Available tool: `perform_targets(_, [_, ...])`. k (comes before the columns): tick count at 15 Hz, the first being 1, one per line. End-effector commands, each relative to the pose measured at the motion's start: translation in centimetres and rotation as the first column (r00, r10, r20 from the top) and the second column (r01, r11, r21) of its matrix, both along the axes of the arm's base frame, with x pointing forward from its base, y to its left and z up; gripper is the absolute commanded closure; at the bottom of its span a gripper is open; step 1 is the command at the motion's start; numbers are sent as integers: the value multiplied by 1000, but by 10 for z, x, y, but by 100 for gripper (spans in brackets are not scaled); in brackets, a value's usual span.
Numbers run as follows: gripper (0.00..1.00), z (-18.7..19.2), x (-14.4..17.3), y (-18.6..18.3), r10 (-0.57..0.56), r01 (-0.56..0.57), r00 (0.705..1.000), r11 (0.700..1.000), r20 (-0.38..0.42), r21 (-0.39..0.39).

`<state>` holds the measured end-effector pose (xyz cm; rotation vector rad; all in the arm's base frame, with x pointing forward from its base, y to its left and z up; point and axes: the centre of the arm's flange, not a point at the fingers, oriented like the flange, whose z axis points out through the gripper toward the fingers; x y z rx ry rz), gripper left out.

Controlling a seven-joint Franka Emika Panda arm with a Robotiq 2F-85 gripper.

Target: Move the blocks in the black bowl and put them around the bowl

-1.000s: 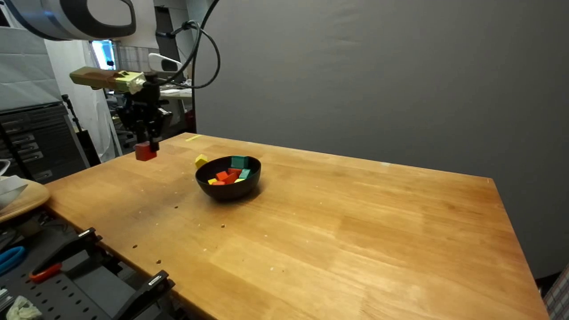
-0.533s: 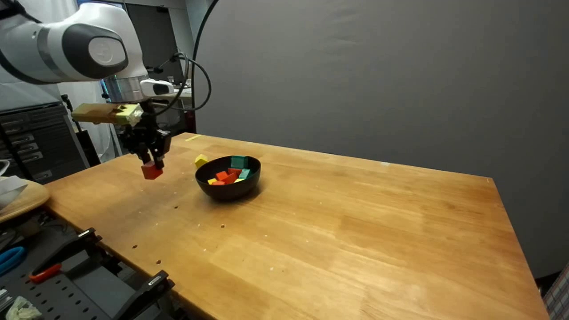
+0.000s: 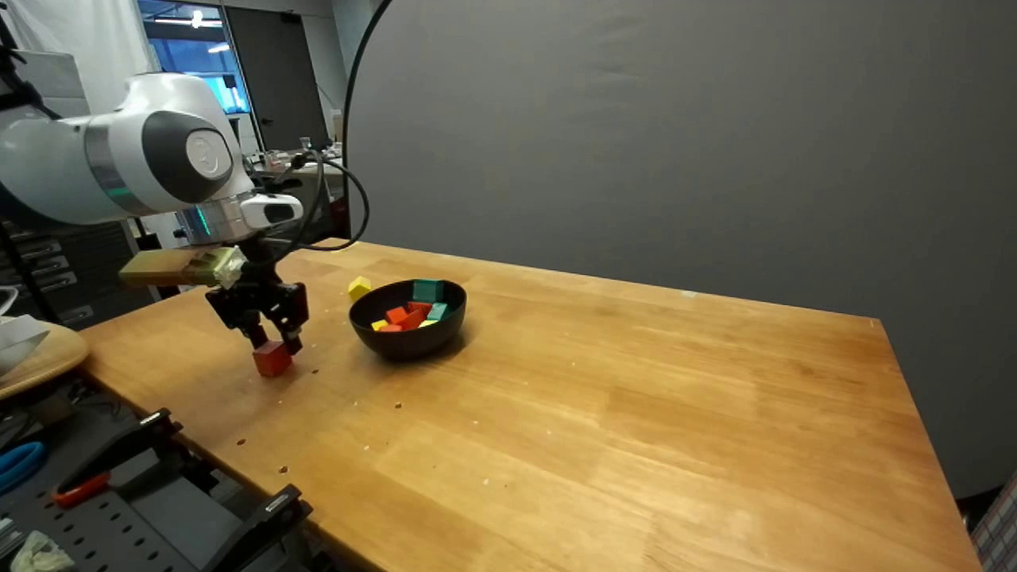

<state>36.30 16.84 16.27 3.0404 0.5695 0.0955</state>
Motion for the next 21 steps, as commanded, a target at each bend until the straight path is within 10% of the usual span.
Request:
perform_targets(1, [13, 42, -1, -7, 14, -10, 997, 999, 75, -53])
perform_targets(8, [0, 122, 83, -93, -73, 87, 976, 994, 203, -61])
perform_targets(14, [0, 94, 57, -76, -37, 49, 985, 996, 168, -69])
perform_targets(21, [0, 67, 118, -105, 20, -11, 995, 995, 93, -101])
